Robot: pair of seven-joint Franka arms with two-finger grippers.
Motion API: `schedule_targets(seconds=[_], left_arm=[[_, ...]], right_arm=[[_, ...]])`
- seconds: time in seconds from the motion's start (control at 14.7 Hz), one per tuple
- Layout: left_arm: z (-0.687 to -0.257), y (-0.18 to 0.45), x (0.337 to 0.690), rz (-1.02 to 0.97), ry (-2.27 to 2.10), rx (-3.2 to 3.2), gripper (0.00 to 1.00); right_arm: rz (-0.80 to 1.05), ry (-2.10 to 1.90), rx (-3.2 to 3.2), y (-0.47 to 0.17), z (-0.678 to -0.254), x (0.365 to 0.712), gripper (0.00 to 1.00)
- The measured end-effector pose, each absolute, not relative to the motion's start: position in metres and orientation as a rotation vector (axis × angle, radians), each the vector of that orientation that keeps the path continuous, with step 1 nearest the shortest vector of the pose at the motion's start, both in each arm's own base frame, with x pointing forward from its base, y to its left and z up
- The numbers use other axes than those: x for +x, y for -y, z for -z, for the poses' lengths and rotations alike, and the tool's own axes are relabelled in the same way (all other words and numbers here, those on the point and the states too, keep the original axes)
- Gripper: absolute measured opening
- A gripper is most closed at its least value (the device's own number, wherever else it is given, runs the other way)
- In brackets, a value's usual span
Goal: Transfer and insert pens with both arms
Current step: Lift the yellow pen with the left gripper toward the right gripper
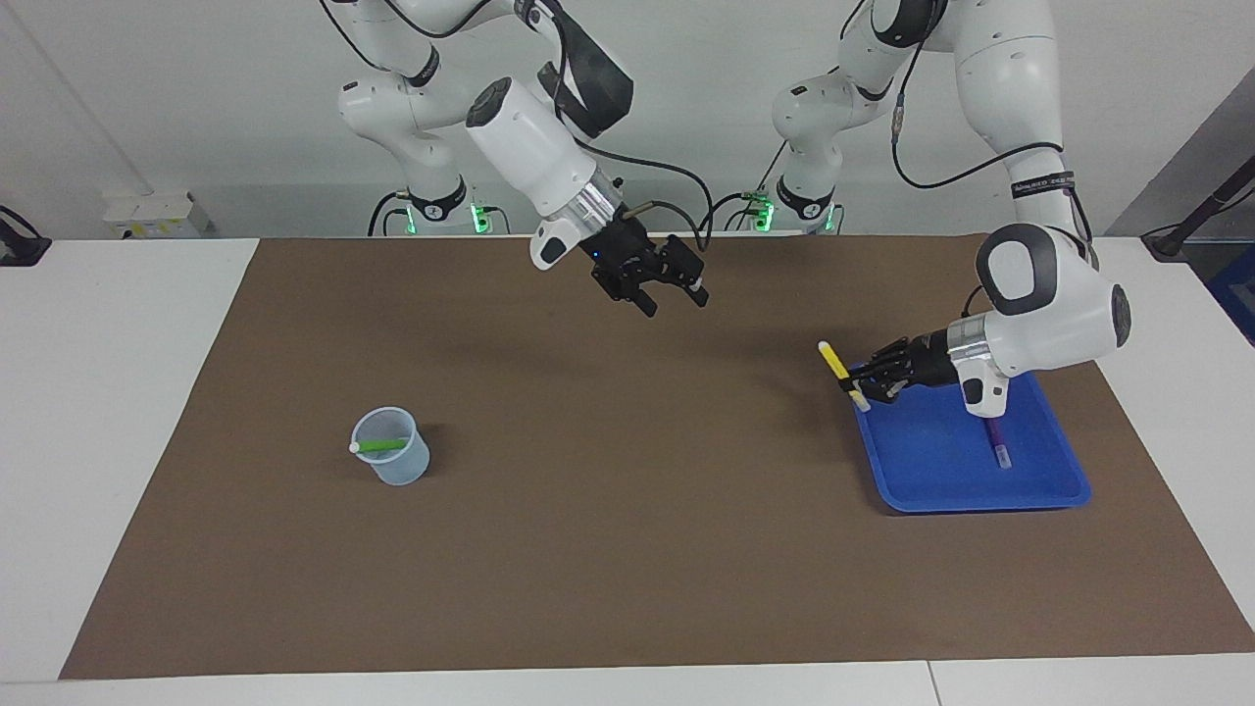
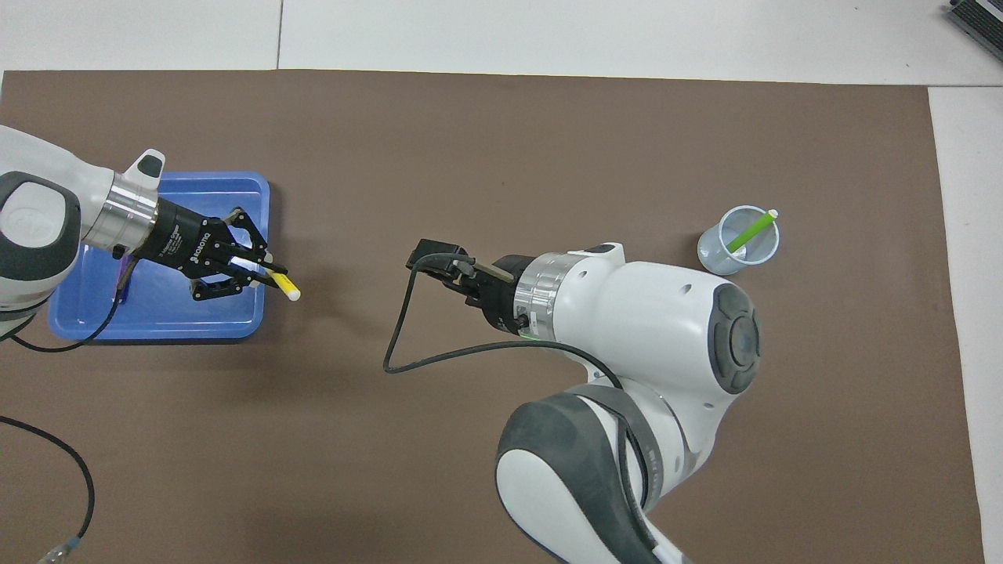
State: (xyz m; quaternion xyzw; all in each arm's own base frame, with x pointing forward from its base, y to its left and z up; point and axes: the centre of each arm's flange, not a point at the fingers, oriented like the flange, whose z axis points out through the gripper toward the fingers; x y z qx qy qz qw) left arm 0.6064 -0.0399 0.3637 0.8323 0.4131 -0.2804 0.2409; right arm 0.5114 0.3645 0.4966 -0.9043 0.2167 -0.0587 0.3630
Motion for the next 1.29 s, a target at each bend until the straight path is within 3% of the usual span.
schedule_targets(seconds=[0.41,1.29], left_arm=[[-0.388,0.116,0.598,0.860,-1.237,2.201,0.17],[-0.413,0.207,0.583,0.935,-1.375,2.074,0.17]], right_arm=[[0.164,-0.583,-2.308,-0.381,-0.484,0.507,1.00],[0.167,-0.585,-2.307,-0.380,-0.484,0.508,0.97]])
